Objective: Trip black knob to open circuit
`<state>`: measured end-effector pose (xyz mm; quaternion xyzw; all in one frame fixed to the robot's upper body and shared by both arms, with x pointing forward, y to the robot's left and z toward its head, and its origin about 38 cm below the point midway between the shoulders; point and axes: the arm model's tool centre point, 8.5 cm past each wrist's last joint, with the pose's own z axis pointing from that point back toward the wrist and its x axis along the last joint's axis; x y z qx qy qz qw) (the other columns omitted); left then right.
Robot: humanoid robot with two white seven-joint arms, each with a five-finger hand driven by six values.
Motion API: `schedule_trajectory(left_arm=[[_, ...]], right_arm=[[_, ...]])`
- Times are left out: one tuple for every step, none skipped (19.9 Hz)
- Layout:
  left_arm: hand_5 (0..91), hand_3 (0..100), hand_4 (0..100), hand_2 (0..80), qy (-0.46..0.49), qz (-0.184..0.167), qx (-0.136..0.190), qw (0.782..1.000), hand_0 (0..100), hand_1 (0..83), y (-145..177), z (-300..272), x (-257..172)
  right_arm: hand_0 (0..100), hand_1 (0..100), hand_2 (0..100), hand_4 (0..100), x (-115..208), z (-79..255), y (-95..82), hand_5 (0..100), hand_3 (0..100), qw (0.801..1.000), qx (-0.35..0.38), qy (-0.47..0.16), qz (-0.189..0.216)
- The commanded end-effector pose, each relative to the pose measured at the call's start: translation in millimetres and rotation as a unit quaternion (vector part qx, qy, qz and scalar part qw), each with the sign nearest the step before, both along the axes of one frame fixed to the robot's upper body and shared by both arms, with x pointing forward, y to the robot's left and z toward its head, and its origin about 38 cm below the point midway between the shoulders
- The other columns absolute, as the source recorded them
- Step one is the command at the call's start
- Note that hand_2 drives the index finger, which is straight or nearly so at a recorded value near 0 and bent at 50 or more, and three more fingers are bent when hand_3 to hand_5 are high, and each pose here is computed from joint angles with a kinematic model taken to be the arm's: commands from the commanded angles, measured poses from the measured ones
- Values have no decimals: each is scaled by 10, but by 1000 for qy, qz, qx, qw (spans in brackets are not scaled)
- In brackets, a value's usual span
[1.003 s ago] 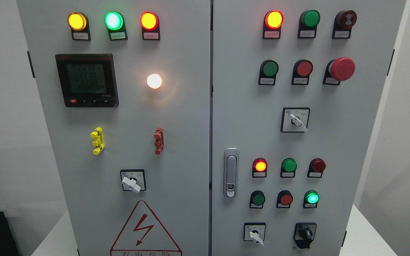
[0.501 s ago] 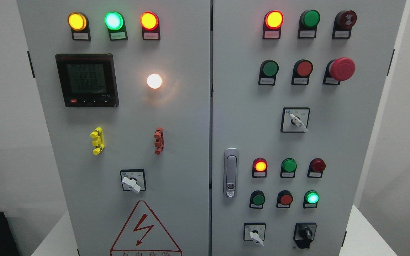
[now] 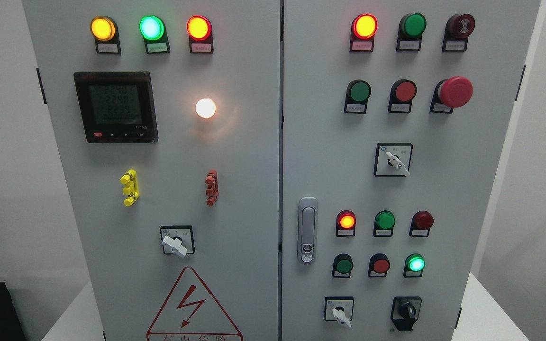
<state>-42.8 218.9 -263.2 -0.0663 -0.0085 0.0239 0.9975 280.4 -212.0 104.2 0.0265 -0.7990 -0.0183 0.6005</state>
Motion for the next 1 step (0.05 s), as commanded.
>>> schedule_trajectory(left_arm=[[0, 0, 0, 0, -3, -12, -1, 1000, 120, 389, -1, 0, 4]], right_arm=[[0, 0, 0, 0, -7, 15, 11, 0, 0, 1000, 1, -2, 2]])
